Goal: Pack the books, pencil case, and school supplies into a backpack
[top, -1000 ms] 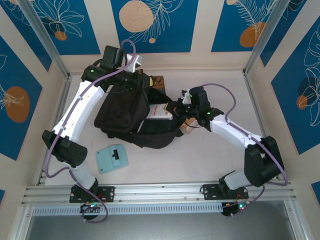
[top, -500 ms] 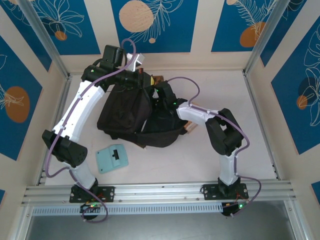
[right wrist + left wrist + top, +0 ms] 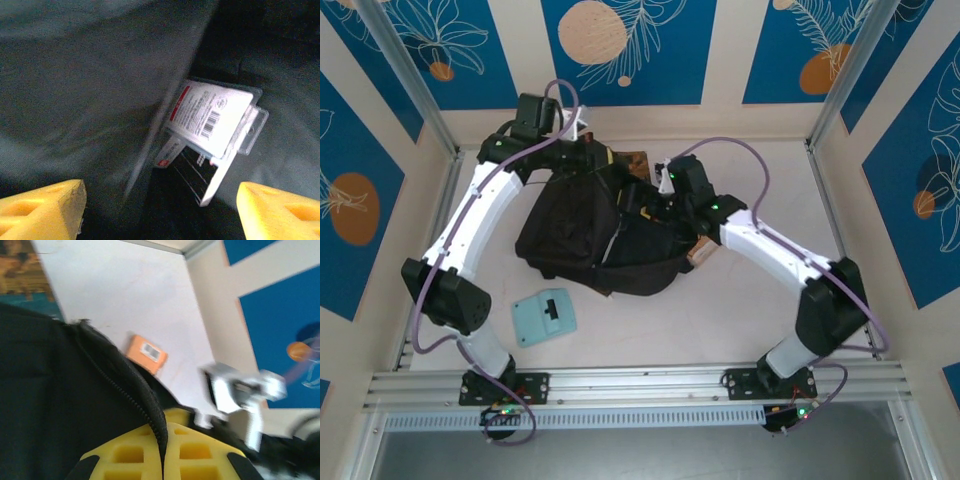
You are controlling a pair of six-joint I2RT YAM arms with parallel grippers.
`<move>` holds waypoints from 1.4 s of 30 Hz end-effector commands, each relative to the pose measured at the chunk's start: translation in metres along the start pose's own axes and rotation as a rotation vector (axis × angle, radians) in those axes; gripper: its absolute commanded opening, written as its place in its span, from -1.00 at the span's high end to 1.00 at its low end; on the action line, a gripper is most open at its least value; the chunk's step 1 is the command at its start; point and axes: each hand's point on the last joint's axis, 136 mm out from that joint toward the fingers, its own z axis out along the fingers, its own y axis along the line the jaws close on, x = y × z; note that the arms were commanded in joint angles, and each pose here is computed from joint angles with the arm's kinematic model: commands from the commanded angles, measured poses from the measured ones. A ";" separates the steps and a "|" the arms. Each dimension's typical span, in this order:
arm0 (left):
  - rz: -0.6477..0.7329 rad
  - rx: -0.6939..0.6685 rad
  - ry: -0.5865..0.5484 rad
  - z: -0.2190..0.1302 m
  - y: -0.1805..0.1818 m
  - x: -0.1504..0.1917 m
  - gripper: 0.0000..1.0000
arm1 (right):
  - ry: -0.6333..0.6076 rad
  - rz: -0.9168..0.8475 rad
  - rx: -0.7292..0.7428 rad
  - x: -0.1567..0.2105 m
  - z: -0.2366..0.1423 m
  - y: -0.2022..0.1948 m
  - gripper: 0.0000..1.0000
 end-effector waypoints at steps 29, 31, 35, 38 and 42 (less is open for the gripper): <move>-0.198 -0.106 -0.466 -0.114 0.074 -0.086 1.00 | 0.259 -0.079 0.667 -0.056 0.055 -0.188 -0.73; -0.232 -0.090 -0.424 -0.098 0.083 -0.077 1.00 | 0.316 -0.135 0.672 -0.049 0.070 -0.192 -0.77; -0.277 -0.079 -0.387 -0.080 0.098 -0.067 1.00 | 0.407 -0.233 0.708 -0.034 0.091 -0.202 -0.94; -0.275 -0.090 -0.381 -0.078 0.102 -0.066 1.00 | 0.460 -0.255 0.740 -0.023 0.097 -0.211 -0.94; -0.268 -0.090 -0.381 -0.078 0.100 -0.068 1.00 | 0.496 -0.265 0.761 -0.009 0.098 -0.220 -0.83</move>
